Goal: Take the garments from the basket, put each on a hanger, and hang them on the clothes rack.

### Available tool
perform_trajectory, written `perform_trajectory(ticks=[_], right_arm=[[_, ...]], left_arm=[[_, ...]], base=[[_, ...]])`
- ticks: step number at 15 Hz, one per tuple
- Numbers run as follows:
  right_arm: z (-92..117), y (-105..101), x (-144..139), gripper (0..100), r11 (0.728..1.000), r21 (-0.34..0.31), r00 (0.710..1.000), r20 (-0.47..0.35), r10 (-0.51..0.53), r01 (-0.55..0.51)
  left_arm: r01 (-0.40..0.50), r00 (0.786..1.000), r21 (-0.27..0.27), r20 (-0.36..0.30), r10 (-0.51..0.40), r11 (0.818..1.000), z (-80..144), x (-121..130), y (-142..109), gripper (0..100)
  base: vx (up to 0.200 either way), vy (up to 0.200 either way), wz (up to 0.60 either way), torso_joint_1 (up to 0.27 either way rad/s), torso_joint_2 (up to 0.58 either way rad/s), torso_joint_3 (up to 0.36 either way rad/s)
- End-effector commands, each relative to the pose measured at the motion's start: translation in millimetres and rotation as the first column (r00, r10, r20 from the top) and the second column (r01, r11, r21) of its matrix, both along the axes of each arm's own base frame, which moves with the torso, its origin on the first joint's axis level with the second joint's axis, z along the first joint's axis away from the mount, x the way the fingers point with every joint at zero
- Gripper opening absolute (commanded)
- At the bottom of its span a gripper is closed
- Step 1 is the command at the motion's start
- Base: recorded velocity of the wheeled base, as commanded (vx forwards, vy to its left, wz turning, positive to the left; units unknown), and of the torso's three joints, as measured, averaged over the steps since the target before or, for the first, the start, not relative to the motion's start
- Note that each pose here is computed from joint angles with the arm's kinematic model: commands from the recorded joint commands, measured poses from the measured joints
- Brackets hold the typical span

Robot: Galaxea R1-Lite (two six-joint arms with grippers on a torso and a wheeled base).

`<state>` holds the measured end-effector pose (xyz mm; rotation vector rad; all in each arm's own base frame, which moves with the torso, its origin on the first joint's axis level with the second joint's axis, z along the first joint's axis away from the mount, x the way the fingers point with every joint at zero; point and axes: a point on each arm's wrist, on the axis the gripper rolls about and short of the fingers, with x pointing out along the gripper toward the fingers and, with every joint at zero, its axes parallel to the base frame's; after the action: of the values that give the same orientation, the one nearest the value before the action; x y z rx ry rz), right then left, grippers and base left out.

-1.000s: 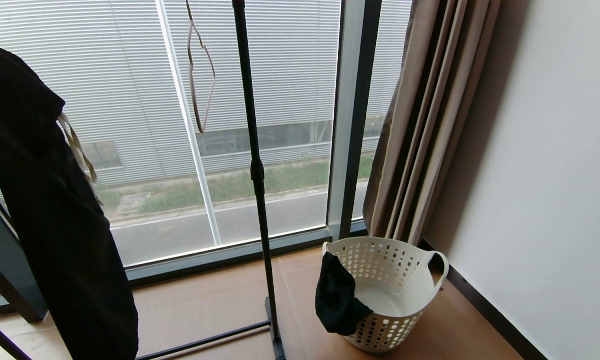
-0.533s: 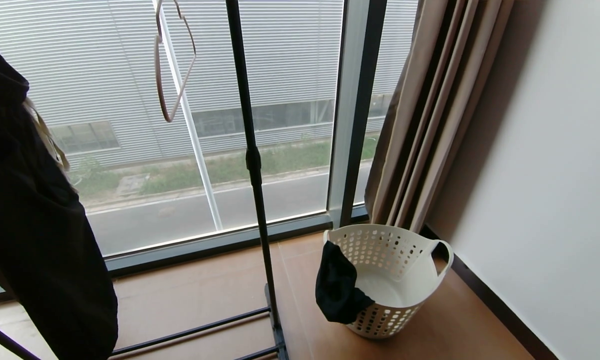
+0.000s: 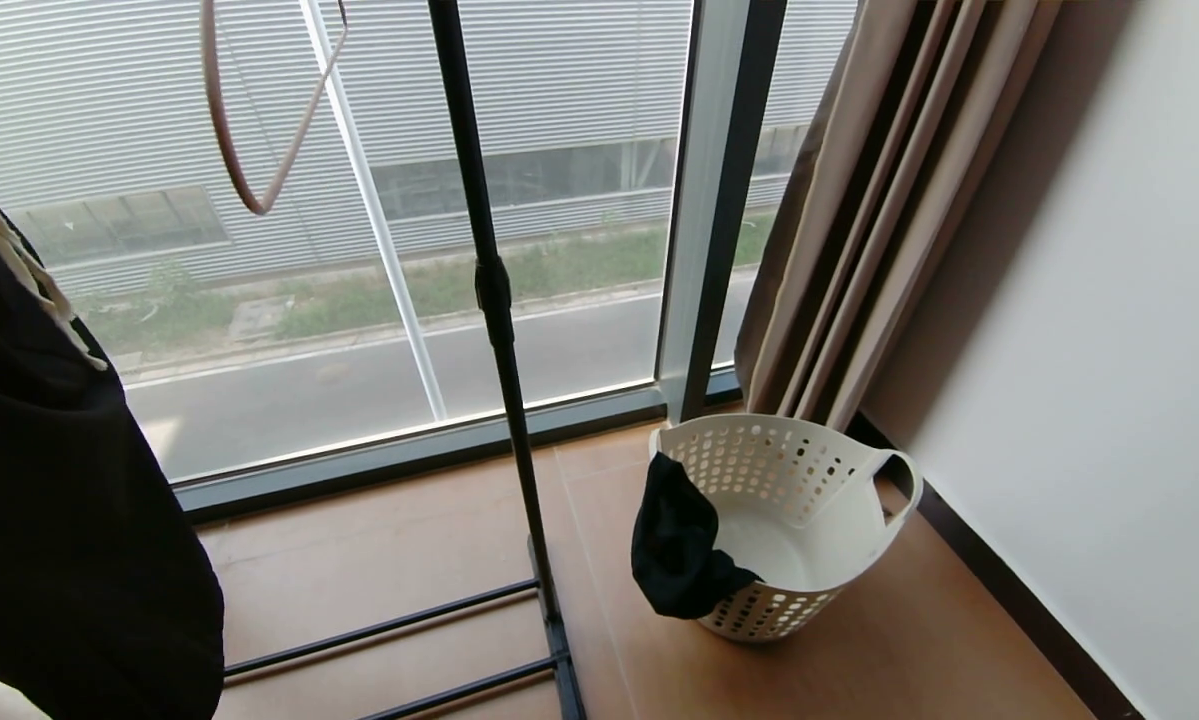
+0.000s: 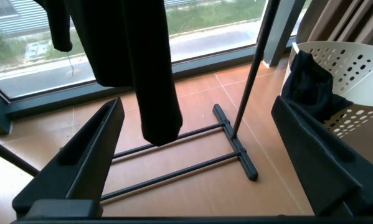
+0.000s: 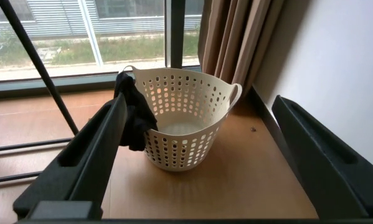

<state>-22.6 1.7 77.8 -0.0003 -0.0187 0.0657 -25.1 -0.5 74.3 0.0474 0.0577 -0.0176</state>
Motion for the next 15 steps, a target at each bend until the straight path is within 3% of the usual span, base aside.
perform_trajectory(ticks=[1, 15], right_arm=[[0.1, 0.0, -0.1, 100, 1.000, 0.001, 1.000, 0.003, -0.001, 0.001], [0.3, 0.0, 0.0, 100, 1.000, 0.001, 1.000, 0.003, -0.001, 0.001]], left_arm=[[-0.002, 1.000, 0.000, -0.002, 0.002, 1.000, 0.0, 0.1, 0.0, 100], [-0.005, 1.000, 0.003, -0.002, 0.005, 1.000, 0.0, 0.1, 0.1, 100]], base=[[0.000, 0.000, 0.00, 0.022, 0.00, -0.203], [0.000, 0.000, 0.00, 0.000, 0.00, -0.196]])
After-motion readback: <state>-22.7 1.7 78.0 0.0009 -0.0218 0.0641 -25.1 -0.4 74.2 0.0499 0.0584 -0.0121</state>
